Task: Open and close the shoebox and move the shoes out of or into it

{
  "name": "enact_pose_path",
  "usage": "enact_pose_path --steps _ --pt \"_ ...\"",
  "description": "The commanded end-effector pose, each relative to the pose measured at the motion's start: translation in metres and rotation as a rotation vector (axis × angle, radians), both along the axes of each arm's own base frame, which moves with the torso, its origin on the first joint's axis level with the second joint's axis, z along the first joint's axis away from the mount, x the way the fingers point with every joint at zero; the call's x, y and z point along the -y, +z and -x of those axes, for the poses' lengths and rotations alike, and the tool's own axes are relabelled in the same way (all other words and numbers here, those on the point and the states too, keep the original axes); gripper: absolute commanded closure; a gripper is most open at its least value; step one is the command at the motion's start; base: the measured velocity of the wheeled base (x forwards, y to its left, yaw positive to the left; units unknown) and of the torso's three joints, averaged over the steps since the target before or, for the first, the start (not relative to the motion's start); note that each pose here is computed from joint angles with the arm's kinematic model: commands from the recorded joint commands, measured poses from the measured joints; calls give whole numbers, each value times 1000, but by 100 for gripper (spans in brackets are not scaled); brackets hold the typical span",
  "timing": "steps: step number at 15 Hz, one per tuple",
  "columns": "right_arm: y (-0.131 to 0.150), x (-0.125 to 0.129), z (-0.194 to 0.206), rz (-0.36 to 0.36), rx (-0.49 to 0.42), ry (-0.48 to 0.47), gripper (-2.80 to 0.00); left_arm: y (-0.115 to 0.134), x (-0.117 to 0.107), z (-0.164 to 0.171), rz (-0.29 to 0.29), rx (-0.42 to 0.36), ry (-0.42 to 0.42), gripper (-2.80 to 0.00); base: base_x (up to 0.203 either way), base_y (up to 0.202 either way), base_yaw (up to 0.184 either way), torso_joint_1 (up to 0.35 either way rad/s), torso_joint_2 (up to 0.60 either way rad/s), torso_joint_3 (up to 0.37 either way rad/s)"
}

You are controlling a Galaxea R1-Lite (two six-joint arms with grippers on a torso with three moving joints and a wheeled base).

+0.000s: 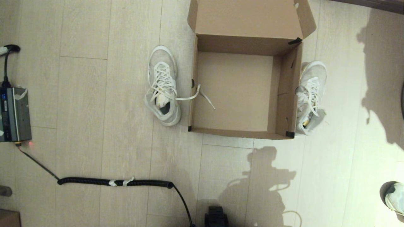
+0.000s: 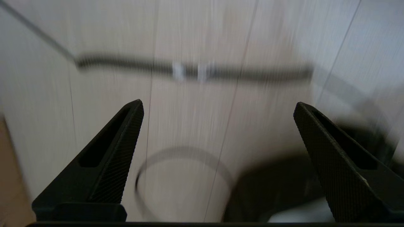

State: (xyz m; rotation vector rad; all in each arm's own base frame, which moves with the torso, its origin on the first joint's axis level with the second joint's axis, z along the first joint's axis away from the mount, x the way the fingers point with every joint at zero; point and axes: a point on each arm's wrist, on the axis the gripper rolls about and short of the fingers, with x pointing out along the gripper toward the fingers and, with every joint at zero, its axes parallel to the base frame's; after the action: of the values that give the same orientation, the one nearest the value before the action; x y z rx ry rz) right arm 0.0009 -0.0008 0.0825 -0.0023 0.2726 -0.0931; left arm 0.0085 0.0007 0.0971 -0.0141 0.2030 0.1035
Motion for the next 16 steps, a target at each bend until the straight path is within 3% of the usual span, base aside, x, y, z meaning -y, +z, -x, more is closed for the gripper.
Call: enact_pose_path --steps 1,3,6,8,10,13,16 --pt "-3 0 3 -3 -62 12 -280 -10 0 0 -8 -106 -24 -280 0 0 0 0 0 0" --pt "-3 -1 5 -7 -31 32 -280 -14 1 0 -24 -141 -96 -280 0 0 0 0 0 0" --pt "-4 -1 3 -8 33 39 -280 -18 1 15 -55 -2 -136 -280 0 0 0 0 0 0" --pt "-4 -1 4 -8 43 127 -280 -20 1 22 -67 71 -145 -280 0 0 0 0 0 0" --pt "-5 0 9 -14 102 115 -280 -21 1 28 -74 139 -142 -280 0 0 0 0 0 0" --pt "-7 0 22 -8 280 88 -280 -22 1 31 -69 201 -129 -280 0 0 0 0 0 0" --pt "-7 0 22 -68 301 37 -280 -22 1 31 -46 215 -117 -280 0 0 0 0 0 0"
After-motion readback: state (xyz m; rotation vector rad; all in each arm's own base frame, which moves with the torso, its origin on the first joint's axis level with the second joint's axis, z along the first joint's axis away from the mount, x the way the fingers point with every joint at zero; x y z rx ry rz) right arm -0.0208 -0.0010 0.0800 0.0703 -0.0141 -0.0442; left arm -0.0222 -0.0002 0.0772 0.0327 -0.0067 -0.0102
